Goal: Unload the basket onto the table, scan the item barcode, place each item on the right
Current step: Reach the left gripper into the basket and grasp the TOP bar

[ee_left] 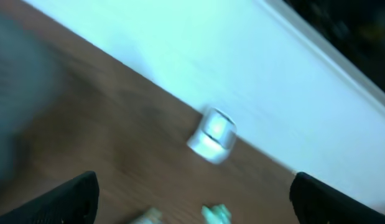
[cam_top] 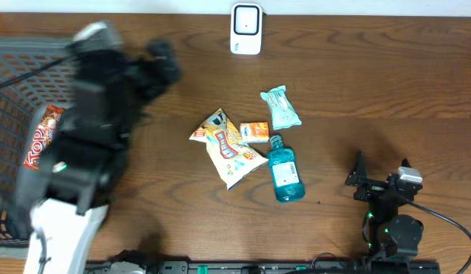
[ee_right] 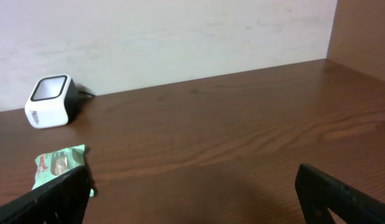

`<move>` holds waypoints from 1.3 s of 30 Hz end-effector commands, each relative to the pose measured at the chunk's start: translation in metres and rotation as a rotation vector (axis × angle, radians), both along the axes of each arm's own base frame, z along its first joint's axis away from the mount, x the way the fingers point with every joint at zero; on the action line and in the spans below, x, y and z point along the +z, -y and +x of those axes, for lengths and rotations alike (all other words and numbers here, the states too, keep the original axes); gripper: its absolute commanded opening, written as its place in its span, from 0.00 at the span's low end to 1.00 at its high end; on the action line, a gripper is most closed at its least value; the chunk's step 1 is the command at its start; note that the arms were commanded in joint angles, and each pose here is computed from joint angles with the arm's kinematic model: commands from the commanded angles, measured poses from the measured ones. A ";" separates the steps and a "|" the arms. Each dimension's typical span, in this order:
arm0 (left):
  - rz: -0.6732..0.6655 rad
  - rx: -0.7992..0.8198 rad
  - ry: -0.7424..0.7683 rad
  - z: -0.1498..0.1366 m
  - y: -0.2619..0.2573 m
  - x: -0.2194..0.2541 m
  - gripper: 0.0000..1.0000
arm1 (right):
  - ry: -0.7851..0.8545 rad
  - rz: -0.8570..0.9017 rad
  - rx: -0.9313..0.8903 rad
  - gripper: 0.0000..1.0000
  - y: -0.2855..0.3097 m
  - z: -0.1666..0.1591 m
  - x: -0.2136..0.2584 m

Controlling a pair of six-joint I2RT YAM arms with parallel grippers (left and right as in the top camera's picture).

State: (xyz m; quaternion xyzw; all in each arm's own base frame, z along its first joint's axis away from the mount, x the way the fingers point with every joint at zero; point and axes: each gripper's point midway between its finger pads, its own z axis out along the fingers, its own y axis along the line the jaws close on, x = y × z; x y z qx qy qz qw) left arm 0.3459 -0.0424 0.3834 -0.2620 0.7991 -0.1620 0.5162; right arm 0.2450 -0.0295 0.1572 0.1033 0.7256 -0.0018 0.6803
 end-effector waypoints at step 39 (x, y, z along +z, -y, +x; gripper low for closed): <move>-0.439 1.062 -0.595 0.008 -0.279 -0.261 0.98 | -0.002 -0.011 -0.009 0.99 0.002 -0.001 0.000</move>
